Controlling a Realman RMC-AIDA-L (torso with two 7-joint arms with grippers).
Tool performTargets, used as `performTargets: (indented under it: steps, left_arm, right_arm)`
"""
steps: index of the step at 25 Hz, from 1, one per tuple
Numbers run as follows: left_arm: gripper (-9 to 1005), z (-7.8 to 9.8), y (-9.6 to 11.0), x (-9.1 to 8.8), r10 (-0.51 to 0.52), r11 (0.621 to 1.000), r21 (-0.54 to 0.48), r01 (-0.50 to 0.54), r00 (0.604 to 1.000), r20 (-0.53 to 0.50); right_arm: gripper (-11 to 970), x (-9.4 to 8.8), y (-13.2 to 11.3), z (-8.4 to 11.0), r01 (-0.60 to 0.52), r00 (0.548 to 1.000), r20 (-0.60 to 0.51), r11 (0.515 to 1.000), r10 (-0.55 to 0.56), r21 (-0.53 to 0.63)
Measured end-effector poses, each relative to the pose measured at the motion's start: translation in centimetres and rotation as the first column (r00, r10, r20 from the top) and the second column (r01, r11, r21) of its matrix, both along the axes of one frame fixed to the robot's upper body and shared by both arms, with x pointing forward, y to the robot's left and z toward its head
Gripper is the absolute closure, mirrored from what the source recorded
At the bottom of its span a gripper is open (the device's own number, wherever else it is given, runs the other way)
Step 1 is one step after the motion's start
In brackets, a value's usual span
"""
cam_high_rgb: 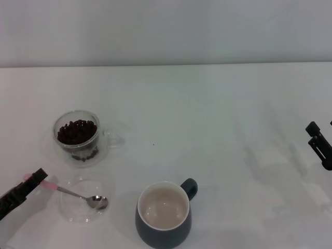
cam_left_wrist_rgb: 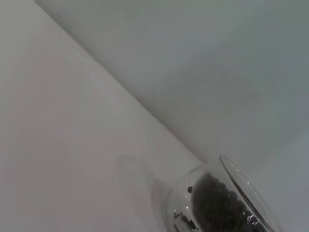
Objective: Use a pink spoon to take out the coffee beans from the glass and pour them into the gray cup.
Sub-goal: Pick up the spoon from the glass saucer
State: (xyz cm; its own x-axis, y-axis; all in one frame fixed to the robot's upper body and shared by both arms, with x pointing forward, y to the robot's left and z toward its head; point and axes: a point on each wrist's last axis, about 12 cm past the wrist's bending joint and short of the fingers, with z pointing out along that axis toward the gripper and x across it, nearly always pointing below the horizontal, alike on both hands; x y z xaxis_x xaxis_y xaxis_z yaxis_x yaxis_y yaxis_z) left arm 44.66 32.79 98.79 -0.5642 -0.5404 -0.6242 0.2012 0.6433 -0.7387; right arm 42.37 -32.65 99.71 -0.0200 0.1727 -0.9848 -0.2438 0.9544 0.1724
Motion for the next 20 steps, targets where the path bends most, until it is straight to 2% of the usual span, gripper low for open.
performTargets:
  steps: [9, 20]
  left_arm:
    - [799, 0.1, -0.1, 0.0, -0.011, 1.000, 0.009, 0.011, 1.000, 0.023]
    - [843, 1.4, 0.4, -0.3, -0.045, 0.999, -0.010, 0.046, 0.994, 0.102]
  right_arm:
    - [266, 0.0, 0.1, -0.2, 0.008, 1.000, -0.017, 1.000, -0.008, 0.005]
    - [266, -0.1, 0.0, -0.2, 0.014, 1.000, -0.018, 1.000, -0.014, 0.005]
